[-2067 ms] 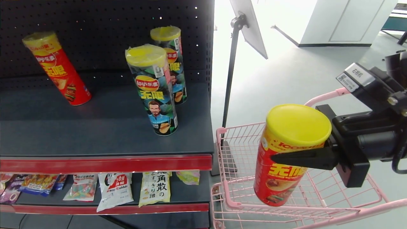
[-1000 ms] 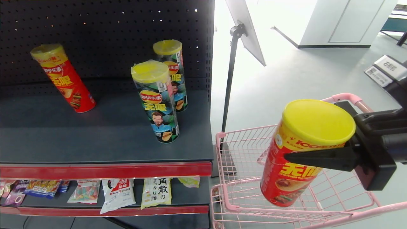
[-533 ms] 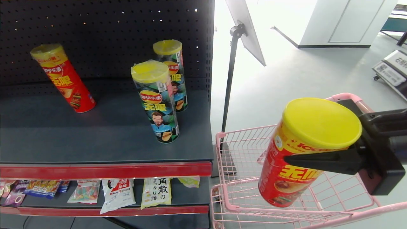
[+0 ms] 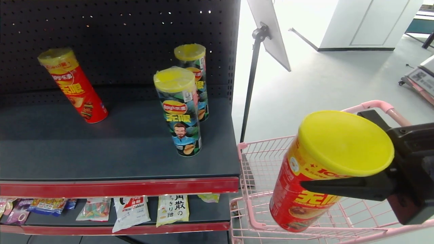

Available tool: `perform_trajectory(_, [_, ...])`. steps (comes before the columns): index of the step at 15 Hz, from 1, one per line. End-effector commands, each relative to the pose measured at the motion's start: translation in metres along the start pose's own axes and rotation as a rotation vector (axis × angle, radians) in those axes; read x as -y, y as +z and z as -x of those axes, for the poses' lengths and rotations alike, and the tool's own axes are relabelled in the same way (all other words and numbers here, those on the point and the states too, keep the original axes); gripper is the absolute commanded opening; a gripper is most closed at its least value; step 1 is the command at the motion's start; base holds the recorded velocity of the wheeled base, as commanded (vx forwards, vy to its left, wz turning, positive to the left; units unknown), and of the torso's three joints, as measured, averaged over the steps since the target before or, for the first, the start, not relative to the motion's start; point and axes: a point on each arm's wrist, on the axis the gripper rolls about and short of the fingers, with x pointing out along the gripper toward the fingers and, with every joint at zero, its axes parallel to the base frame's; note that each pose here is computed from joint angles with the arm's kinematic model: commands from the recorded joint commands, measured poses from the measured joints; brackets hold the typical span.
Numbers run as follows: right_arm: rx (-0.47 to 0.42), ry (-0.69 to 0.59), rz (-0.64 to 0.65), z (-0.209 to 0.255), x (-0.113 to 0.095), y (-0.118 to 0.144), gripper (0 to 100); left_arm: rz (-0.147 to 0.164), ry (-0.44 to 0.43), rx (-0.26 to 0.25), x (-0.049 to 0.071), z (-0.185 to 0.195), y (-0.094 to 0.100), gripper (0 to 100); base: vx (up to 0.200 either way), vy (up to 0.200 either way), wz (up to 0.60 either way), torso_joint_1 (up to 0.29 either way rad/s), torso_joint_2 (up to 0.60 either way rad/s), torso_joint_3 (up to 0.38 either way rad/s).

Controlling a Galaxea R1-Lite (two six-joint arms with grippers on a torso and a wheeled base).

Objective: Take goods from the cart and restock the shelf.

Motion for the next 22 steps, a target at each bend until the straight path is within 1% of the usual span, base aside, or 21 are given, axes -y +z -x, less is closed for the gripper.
perform_trajectory(1, [0.001,0.018,0.002,-0.003,-0.002,0.000,0,0.000,0.001,0.000,0.000,0.000,0.000,100,0.000,0.200,0.00,-0.007,0.00,0.002])
perform_trajectory(4, [-0.001,0.022,0.001,-0.004,-0.003,0.000,0,0.000,0.001,0.001,0.000,0.000,0.001,100,0.000,0.200,0.00,-0.001,0.01,0.007])
perform_trajectory(11, [0.012,0.039,0.018,-0.005,-0.012,0.007,0,-0.001,0.001,0.000,0.000,0.000,0.000,100,0.000,0.200,0.00,0.002,0.00,0.003])
perform_trajectory(22, [0.009,0.044,0.025,-0.003,-0.019,0.007,0,-0.001,0.001,0.000,0.000,0.000,0.000,100,0.000,0.200,0.00,0.003,0.00,0.004])
